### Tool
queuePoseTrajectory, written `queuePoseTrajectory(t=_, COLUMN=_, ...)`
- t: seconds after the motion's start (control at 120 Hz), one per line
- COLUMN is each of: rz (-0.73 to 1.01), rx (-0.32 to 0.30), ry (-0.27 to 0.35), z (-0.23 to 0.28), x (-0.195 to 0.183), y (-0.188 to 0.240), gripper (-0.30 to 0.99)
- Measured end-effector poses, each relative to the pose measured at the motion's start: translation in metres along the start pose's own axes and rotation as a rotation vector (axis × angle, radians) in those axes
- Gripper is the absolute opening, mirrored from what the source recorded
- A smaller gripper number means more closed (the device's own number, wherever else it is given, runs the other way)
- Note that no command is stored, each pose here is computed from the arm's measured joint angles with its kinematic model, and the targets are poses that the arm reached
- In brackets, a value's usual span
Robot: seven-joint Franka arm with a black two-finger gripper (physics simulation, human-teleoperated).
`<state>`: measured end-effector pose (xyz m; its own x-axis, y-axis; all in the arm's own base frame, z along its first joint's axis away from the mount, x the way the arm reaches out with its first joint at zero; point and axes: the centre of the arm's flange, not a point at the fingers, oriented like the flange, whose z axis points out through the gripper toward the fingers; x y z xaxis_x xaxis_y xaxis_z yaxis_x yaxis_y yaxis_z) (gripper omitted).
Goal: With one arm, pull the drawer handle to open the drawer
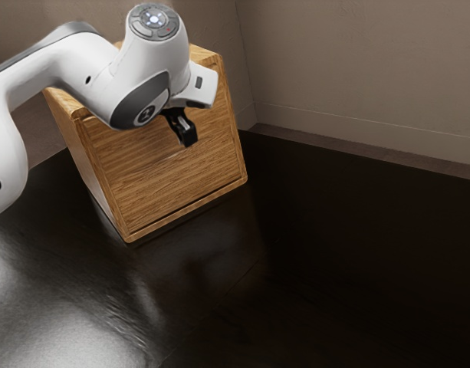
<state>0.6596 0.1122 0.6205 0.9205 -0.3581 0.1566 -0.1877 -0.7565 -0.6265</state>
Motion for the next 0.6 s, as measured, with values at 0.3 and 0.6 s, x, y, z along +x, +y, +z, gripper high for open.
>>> queuePoseTrajectory(t=0.3, rz=-0.004, rx=-0.004, ry=0.012, z=0.000, x=0.002, y=0.005, gripper=0.64)
queuePoseTrajectory(t=0.6, rz=0.014, rx=-0.009, ry=0.036, z=-0.018, x=0.007, y=0.020, gripper=0.63)
